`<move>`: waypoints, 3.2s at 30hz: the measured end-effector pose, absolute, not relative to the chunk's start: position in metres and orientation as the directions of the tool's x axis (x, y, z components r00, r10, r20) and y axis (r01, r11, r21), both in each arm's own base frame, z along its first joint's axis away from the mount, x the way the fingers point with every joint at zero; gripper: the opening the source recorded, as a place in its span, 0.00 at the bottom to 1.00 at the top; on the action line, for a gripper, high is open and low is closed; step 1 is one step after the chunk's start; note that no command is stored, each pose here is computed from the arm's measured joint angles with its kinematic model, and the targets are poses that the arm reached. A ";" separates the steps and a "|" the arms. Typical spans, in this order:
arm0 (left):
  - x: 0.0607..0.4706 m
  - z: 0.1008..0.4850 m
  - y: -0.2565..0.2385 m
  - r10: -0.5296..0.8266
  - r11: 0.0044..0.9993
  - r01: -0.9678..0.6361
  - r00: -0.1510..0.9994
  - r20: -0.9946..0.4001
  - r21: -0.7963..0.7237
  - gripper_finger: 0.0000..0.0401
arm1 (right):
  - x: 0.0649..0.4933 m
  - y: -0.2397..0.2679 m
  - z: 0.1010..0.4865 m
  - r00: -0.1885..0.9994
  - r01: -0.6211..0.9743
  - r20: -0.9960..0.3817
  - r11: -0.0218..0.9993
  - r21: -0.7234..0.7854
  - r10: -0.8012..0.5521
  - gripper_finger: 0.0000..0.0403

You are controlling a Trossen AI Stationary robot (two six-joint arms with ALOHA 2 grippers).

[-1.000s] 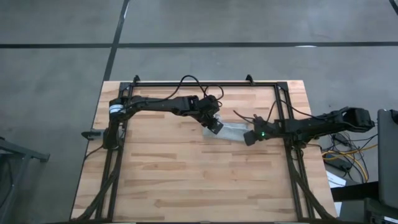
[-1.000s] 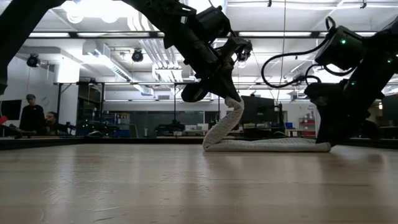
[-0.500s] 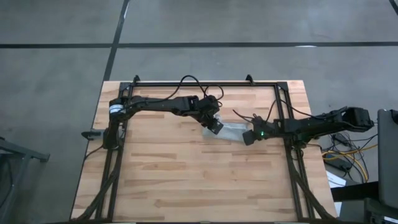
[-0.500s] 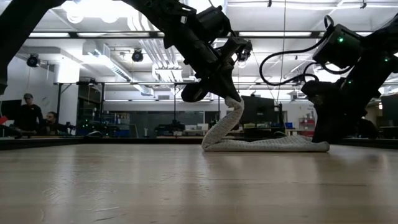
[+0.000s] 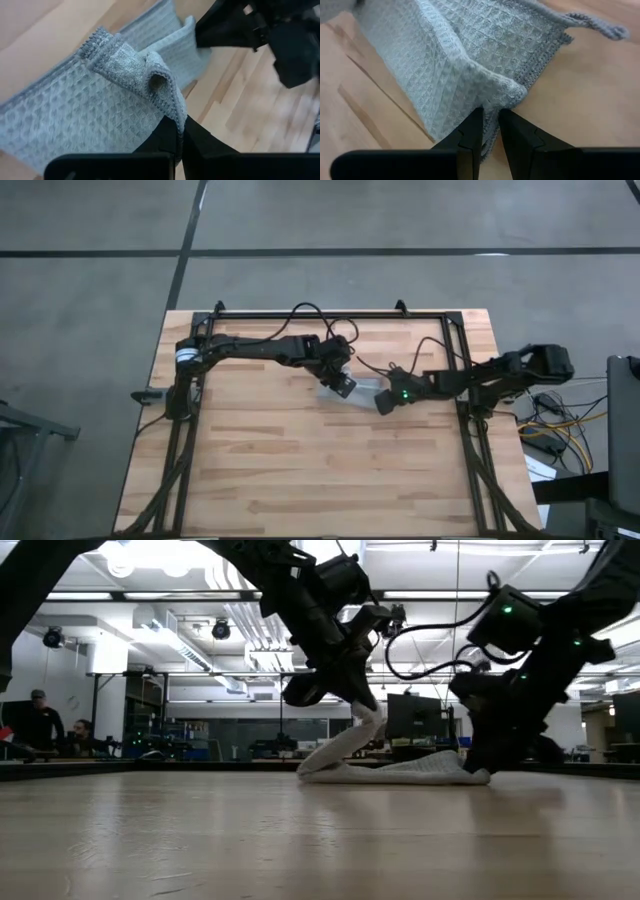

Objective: Fold microfiber towels
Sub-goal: Fold the gray on the table

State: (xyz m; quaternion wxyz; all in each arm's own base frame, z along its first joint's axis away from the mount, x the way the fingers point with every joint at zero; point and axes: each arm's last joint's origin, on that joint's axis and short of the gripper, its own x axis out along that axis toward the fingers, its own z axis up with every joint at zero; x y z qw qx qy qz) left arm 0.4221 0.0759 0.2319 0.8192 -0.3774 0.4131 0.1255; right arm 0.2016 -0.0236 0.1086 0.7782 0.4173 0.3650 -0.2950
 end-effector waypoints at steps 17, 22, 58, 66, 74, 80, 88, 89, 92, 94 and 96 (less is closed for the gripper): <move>0.422 0.231 0.062 -0.129 0.694 -0.511 0.605 -0.786 -0.508 0.01 | 0.258 -0.028 0.112 0.557 0.708 -0.824 0.576 0.408 -0.101 0.17; 0.423 0.233 0.062 -0.128 0.693 -0.507 0.613 -0.780 -0.513 0.02 | 0.260 -0.028 0.117 0.568 0.695 -0.817 0.589 0.412 -0.098 0.17; 0.432 0.246 0.064 -0.111 0.690 -0.463 0.692 -0.713 -0.557 0.01 | 0.218 -0.027 0.196 0.684 0.652 -0.691 0.619 0.438 -0.232 0.17; 0.436 0.250 0.064 -0.104 0.695 -0.428 0.734 -0.671 -0.577 0.02 | 0.214 -0.027 0.205 0.710 0.641 -0.656 0.623 0.449 -0.257 0.17; 0.441 0.237 0.065 -0.118 0.711 -0.419 0.721 -0.683 -0.565 0.01 | 0.217 -0.028 0.209 0.716 0.626 -0.648 0.650 0.431 -0.260 0.17; 0.446 0.224 0.067 -0.126 0.708 -0.424 0.711 -0.692 -0.564 0.01 | 0.221 -0.028 0.218 0.734 0.606 -0.626 0.668 0.432 -0.262 0.17; 0.449 0.218 0.071 -0.102 0.706 -0.443 0.709 -0.698 -0.553 0.02 | 0.225 -0.029 0.231 0.761 0.575 -0.593 0.698 0.426 -0.265 0.17; 0.449 0.216 0.071 -0.103 0.706 -0.444 0.707 -0.700 -0.552 0.02 | 0.226 -0.029 0.233 0.765 0.570 -0.587 0.702 0.426 -0.265 0.17; 0.452 0.209 0.071 -0.105 0.704 -0.451 0.698 -0.708 -0.549 0.01 | 0.228 -0.029 0.239 0.776 0.557 -0.572 0.715 0.423 -0.266 0.17; 0.454 0.204 0.072 -0.107 0.703 -0.450 0.699 -0.707 -0.550 0.02 | 0.229 -0.029 0.242 0.780 0.552 -0.565 0.718 0.424 -0.267 0.17; 0.457 0.201 0.072 -0.121 0.702 -0.430 0.713 -0.690 -0.567 0.02 | 0.229 -0.029 0.243 0.783 0.550 -0.562 0.719 0.425 -0.267 0.17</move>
